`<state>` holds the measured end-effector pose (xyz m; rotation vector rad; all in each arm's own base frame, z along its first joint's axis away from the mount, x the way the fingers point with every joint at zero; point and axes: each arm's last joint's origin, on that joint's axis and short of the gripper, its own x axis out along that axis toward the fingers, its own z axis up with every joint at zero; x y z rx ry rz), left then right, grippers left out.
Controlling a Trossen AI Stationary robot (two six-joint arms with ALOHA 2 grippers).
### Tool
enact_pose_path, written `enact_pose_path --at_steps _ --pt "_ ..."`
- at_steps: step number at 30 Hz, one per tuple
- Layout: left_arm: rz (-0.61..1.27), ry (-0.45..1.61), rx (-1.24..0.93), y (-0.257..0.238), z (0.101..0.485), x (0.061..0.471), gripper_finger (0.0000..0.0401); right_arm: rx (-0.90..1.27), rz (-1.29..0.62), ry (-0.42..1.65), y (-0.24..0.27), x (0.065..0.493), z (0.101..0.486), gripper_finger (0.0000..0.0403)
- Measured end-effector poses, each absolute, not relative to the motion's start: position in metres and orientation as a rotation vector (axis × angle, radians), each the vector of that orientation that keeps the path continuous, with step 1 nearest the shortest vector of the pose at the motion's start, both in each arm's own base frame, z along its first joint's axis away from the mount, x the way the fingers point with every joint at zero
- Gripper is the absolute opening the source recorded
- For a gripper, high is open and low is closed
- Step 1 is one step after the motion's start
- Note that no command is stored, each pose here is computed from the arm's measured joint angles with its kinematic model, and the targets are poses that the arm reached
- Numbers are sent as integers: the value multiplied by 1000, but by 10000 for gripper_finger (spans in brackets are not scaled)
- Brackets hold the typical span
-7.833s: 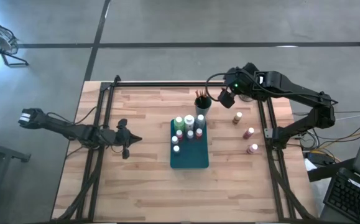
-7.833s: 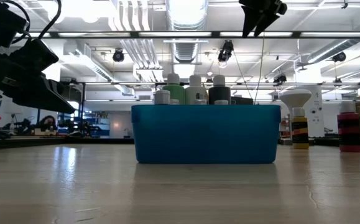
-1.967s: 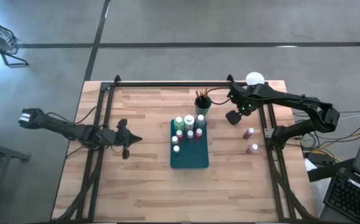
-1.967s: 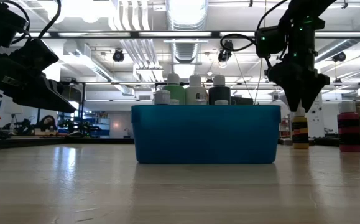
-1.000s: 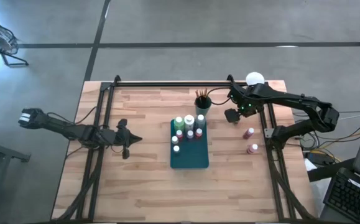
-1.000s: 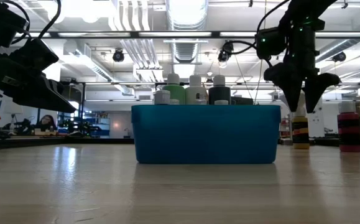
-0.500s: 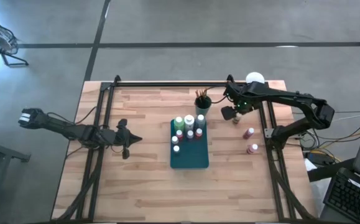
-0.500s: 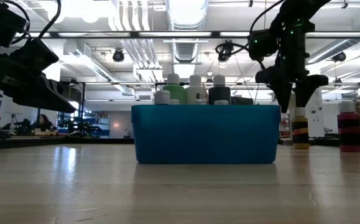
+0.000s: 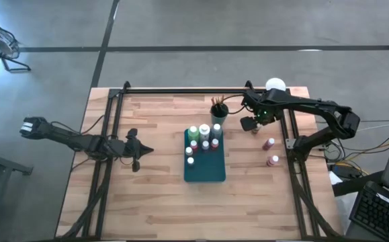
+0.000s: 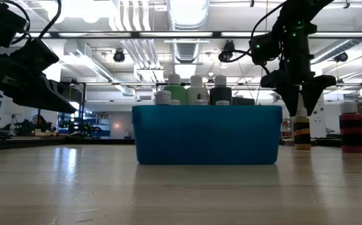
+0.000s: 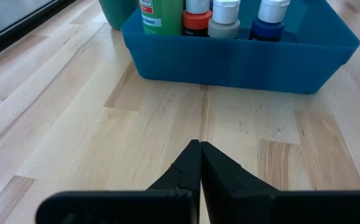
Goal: Pick & Place Paint Supplies
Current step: Put the small yellow paint bottle into the blue bin
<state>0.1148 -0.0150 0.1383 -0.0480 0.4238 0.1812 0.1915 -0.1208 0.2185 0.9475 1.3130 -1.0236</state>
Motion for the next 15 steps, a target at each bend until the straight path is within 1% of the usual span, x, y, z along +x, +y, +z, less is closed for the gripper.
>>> enact_pose_path --at_steps 9,15 --pt "181 424 -48 -15 138 115 7 942 -1018 1318 -121 191 218 203" --pt "181 424 -48 -15 138 115 7 946 -1020 1329 -120 190 214 195"
